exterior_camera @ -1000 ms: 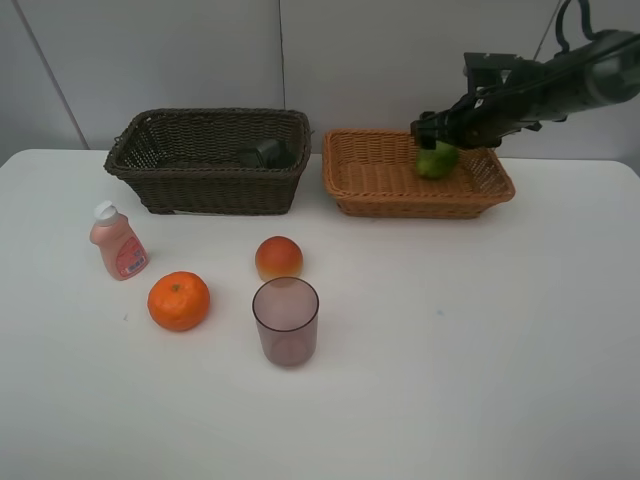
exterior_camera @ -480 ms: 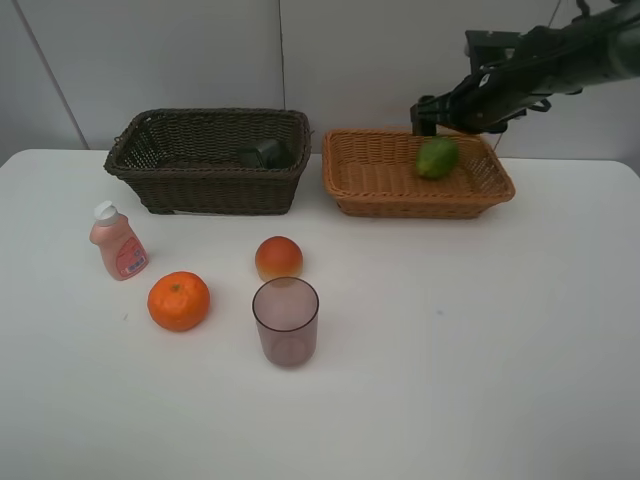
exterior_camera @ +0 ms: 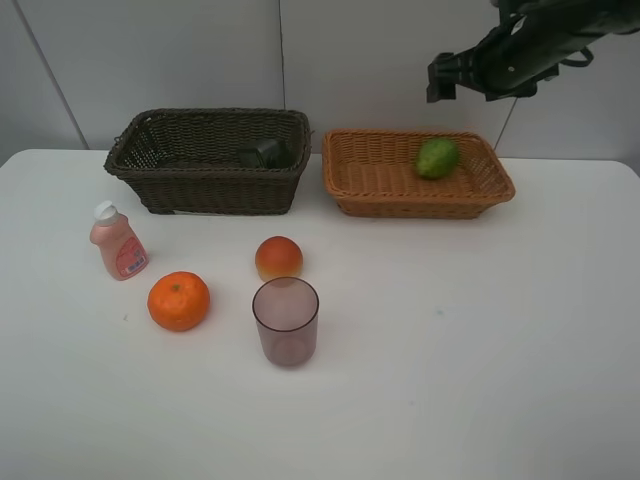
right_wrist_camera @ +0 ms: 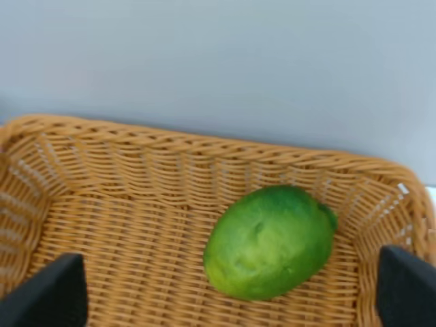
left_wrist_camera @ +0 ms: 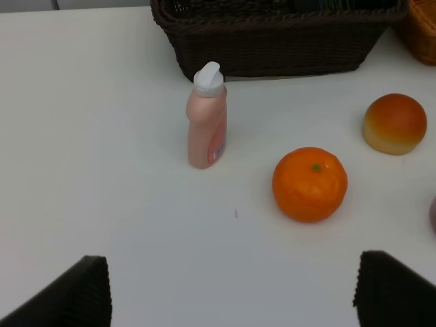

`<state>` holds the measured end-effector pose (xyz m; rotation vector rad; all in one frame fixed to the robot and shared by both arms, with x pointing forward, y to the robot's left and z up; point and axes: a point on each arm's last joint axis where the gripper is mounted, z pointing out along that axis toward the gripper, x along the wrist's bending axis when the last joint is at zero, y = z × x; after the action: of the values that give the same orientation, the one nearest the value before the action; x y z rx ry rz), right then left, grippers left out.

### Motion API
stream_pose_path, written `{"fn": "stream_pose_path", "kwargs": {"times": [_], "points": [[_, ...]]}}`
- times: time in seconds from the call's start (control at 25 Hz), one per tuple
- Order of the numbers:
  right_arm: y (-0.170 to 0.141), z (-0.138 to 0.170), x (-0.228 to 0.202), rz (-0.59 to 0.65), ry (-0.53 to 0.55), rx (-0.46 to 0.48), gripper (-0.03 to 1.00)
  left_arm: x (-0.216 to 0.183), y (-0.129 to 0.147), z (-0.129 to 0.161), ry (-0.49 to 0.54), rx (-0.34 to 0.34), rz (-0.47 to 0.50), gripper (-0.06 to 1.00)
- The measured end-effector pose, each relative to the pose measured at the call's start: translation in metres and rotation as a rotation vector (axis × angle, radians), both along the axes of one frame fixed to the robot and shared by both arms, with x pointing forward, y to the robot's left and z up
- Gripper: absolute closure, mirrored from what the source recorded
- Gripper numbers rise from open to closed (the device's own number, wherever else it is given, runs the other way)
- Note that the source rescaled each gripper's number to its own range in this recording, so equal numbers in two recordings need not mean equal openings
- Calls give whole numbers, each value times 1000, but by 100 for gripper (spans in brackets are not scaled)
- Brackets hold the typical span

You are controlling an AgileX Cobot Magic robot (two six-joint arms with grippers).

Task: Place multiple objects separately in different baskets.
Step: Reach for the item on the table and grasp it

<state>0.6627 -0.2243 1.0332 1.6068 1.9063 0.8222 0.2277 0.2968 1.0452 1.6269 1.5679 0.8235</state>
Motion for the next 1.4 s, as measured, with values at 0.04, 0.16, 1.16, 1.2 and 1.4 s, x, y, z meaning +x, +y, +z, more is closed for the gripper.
{"fn": "stream_pose_path", "kwargs": {"times": [0.04,0.16,1.16,1.2,1.4], "points": [[-1,7,-3,0,-8,0,-3,0,0,0,0,0,0,2],[-2,26,-12,0,-24,3,-3,0,0,0,0,0,0,2],[-37,72,-185,12,-60,-77,-3,0,0,0,0,0,0,2],[-38,71,-193,11,-66,-73,-3,0,0,0,0,0,0,2],[-42,66,-224,6,-81,-37,-3,0,0,0,0,0,0,2]]}}
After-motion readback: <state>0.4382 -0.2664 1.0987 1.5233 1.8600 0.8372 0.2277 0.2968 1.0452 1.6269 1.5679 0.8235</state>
